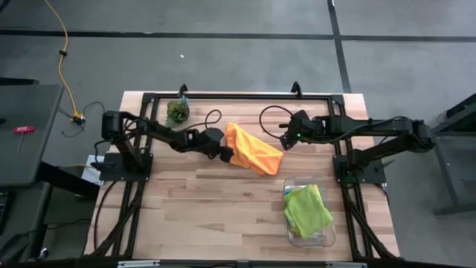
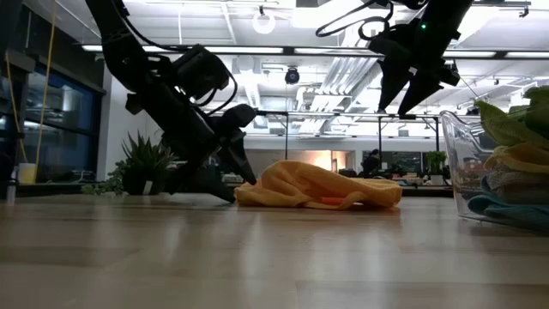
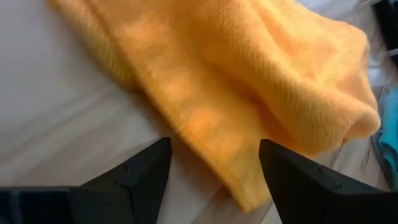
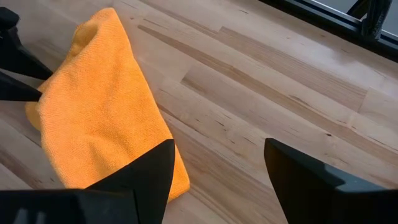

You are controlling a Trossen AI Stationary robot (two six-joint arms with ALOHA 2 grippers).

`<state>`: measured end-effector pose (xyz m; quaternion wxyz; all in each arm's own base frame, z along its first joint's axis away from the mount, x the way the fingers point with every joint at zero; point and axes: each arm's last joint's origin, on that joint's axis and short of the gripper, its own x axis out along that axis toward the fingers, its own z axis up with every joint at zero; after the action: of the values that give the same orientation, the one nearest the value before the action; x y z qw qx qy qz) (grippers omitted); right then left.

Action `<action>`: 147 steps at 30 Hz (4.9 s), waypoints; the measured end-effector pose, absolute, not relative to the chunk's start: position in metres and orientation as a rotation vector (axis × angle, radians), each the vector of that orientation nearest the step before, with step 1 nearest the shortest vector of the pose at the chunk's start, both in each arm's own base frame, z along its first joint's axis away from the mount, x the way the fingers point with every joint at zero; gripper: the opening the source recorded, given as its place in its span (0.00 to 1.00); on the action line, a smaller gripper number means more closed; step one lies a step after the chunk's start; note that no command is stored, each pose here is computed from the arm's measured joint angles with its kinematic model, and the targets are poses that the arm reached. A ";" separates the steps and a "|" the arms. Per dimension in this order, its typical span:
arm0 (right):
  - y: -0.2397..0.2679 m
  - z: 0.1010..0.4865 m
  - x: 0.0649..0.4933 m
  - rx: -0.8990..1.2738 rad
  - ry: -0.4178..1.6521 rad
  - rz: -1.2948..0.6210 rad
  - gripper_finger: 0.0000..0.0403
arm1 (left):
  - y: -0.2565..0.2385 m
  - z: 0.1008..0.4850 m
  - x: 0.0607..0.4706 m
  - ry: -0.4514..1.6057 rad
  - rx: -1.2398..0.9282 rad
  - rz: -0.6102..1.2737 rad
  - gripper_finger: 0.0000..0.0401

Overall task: Fold microfiber towels
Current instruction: Fold the orange microfiber cloth

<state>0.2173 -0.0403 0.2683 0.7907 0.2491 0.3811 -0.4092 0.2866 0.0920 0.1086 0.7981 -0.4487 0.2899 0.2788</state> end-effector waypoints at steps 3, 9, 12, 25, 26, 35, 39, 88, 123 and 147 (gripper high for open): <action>-0.040 0.268 0.217 0.535 0.820 -0.880 0.60 | 0.091 0.113 0.286 0.611 -0.975 0.598 0.59; -0.041 0.269 0.218 0.525 0.805 -0.894 0.60 | 0.091 0.118 0.291 0.598 -0.985 0.544 0.54; -0.041 0.269 0.218 0.526 0.799 -0.893 0.60 | 0.088 0.123 0.296 0.574 -0.975 0.534 0.43; -0.041 0.270 0.221 0.533 0.772 -0.888 0.60 | 0.105 0.167 0.296 0.454 -0.873 0.393 0.03; -0.041 0.270 0.221 0.534 0.770 -0.888 0.60 | 0.109 0.179 0.290 0.428 -0.864 0.382 0.02; -0.042 0.278 0.232 0.545 0.670 -0.794 0.60 | 0.137 0.310 0.228 0.243 -0.580 0.433 0.00; -0.041 0.284 0.241 0.528 0.602 -0.690 0.60 | 0.140 0.338 0.227 0.286 -0.485 0.432 0.00; -0.042 0.289 0.244 0.517 0.557 -0.654 0.60 | 0.221 0.174 0.345 1.060 -0.491 0.411 0.07; -0.042 0.292 0.247 0.521 0.512 -0.649 0.60 | 0.157 0.154 0.297 0.778 -0.401 0.224 0.43; -0.042 0.292 0.247 0.522 0.509 -0.648 0.60 | 0.139 0.155 0.315 0.728 -0.253 0.107 0.05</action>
<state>0.2472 -0.0422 0.2920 0.8832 0.2510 0.2447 -0.3115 0.3152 0.1390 0.1553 0.9253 -0.1231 0.3548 0.0522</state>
